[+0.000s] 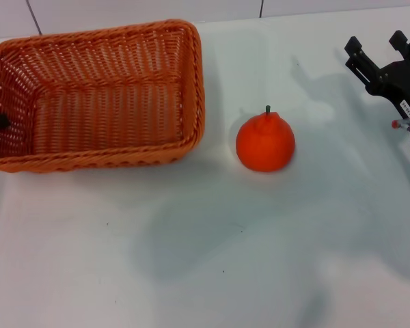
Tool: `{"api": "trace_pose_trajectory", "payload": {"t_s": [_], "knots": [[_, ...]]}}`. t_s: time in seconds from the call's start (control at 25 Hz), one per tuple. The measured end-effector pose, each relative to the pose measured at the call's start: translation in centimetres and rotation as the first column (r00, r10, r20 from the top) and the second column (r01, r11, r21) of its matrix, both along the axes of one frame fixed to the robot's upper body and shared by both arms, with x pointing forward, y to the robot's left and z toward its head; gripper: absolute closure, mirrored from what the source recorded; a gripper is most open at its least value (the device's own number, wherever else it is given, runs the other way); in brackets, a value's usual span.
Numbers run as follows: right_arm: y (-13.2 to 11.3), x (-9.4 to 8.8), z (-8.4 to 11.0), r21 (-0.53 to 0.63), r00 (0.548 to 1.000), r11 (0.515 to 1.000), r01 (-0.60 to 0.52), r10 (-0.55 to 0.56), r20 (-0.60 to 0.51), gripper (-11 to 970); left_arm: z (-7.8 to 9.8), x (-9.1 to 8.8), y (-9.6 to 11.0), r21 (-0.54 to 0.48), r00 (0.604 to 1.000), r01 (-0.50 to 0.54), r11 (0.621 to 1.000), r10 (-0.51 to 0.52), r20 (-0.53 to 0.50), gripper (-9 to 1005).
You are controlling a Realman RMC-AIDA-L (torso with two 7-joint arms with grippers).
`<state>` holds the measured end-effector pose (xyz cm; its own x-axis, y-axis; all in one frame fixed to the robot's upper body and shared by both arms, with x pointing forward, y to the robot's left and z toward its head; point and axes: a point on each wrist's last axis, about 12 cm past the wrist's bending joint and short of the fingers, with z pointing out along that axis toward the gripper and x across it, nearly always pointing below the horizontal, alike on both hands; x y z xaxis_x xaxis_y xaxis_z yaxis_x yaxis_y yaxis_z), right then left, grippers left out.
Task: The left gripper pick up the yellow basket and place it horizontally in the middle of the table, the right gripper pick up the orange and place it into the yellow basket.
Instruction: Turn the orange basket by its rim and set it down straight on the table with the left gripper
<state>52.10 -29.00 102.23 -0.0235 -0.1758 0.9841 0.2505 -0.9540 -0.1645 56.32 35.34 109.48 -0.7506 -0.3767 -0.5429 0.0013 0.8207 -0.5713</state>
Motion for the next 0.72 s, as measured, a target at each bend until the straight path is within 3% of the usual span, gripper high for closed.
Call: {"api": "trace_pose_trajectory", "payload": {"t_s": [0.72], "knots": [[-0.1, 0.0, -0.2, -0.008, 1.0, 1.0, 0.001, -0.002, -0.017, 33, 1.0, 0.7, -0.2, 0.027, 1.0, 0.008, 1.0, -0.009, 0.025, 812]]}}
